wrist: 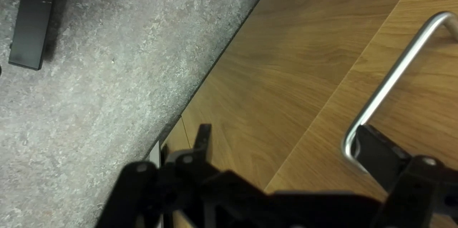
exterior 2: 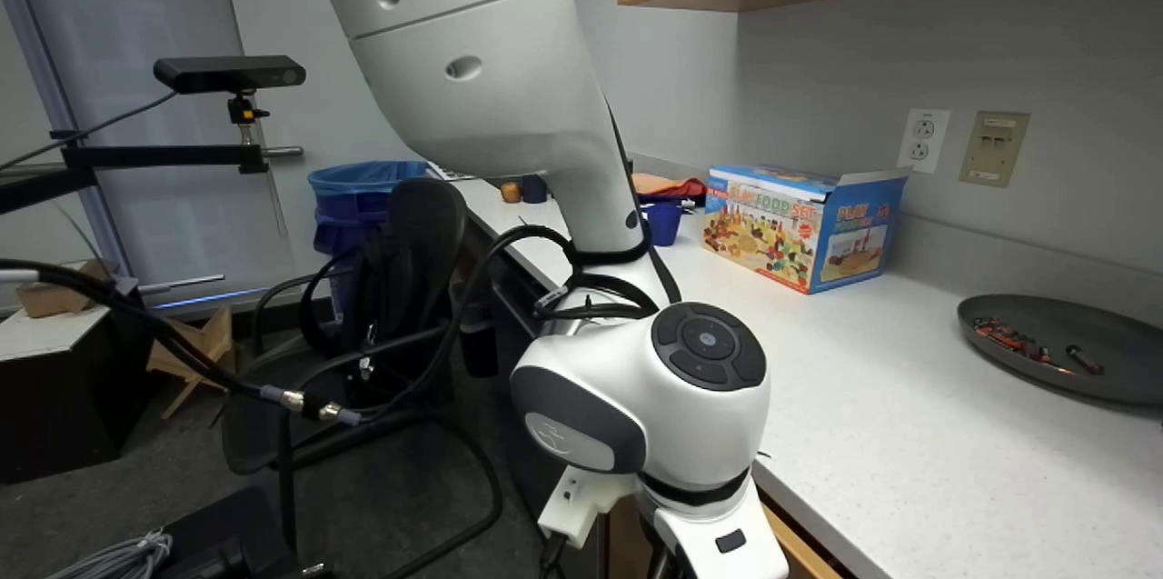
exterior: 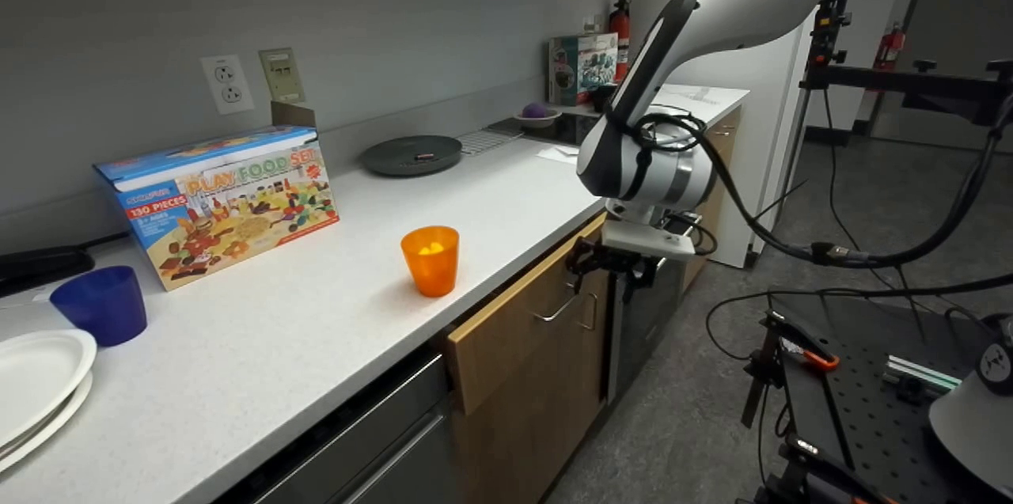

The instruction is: Open the top drawer of the kitchen unit

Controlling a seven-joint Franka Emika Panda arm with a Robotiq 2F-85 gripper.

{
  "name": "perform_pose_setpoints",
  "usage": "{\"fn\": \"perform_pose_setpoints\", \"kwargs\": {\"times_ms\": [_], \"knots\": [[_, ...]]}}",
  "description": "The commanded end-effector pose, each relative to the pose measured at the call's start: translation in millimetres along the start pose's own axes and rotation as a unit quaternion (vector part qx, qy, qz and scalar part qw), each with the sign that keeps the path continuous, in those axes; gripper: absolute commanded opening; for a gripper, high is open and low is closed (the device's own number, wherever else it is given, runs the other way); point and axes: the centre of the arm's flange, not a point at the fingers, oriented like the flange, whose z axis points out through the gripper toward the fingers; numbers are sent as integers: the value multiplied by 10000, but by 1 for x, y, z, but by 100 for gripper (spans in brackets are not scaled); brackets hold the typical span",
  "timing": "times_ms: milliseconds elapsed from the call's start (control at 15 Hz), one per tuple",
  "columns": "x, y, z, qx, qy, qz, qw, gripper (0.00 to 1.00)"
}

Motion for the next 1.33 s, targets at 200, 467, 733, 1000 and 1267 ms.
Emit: {"fn": "perform_pose_setpoints", "kwargs": {"times_ms": [200, 467, 733, 1000, 1267], "knots": [[-17, 65, -7, -727, -274, 39, 9970, 100], [-25, 101, -23, -951, -379, 50, 9947, 100], [-29, 143, -46, -1240, -347, 51, 9917, 100], [-25, 131, -83, -1370, -103, -648, 9884, 100], [-21, 101, -112, -1562, 56, -1452, 9770, 100]]}}
